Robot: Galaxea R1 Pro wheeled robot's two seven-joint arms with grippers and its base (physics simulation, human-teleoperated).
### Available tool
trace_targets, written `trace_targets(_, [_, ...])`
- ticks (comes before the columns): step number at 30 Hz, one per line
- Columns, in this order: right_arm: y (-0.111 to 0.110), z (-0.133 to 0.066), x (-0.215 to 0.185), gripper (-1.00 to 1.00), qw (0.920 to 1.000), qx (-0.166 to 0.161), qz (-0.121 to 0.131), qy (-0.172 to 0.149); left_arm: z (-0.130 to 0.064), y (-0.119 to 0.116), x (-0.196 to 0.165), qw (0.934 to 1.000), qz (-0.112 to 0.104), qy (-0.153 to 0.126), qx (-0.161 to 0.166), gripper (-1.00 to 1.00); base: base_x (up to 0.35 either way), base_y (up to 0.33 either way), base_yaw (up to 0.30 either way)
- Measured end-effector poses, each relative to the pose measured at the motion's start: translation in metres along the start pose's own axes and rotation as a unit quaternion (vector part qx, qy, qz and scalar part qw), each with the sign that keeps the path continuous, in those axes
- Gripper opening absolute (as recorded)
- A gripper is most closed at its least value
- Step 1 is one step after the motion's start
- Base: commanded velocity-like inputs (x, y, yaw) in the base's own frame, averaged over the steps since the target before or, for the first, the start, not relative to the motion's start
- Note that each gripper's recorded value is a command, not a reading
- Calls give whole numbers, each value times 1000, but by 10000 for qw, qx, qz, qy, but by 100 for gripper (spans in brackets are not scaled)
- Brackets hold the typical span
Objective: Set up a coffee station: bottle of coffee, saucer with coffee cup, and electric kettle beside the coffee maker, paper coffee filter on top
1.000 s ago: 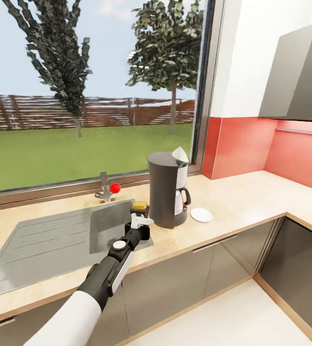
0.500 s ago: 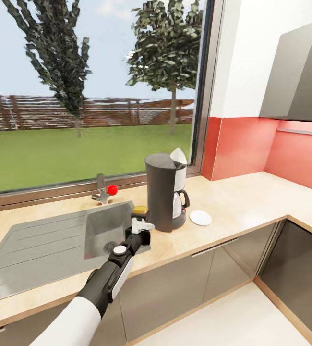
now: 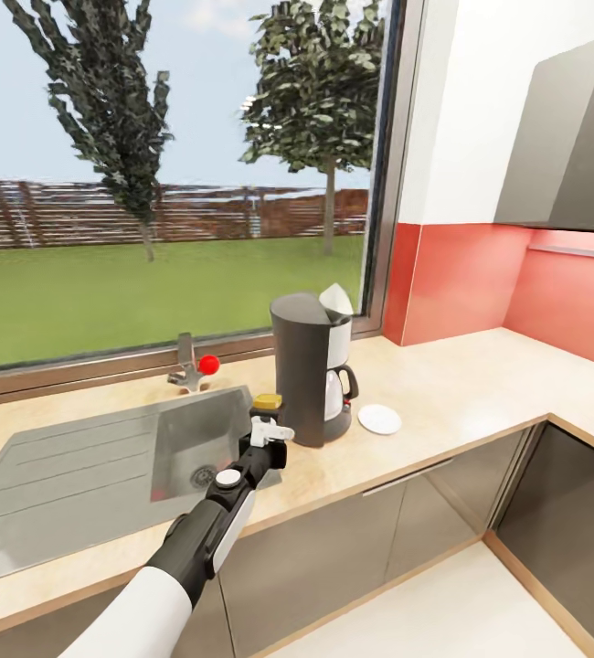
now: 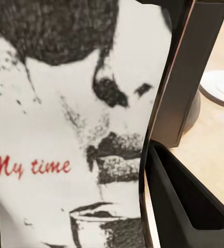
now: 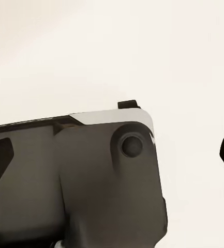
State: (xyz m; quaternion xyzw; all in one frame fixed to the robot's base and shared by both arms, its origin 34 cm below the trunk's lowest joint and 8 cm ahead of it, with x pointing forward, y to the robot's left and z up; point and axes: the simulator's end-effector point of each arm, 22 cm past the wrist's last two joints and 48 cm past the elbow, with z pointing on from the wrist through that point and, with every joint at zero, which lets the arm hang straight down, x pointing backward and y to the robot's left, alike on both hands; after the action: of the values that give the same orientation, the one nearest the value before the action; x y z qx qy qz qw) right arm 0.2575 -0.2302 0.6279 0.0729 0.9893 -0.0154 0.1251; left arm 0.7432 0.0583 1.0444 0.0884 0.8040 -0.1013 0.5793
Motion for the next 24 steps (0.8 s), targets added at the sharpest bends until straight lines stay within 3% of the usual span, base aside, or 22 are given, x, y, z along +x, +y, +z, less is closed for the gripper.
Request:
trace_targets(6, [0,0,0,100,10000,1,0,-1,-1,0,2,10000,-4,17,0,-100,134,-78,0])
trace_targets(11, [0,0,0,100,10000,0,0,0,-2,-2,10,9999,-138,66,26,-100,41,-26,0])
trace_targets(15, [0,0,0,100,10000,0,0,2,-3,-2,2,9995,-237,-184,32,-100,3,-2,0])
trace_targets(24, [0,0,1,100,10000,1,-1,7,-5,-2,8,9995,-266,-192,27,-100,90,-33,0])
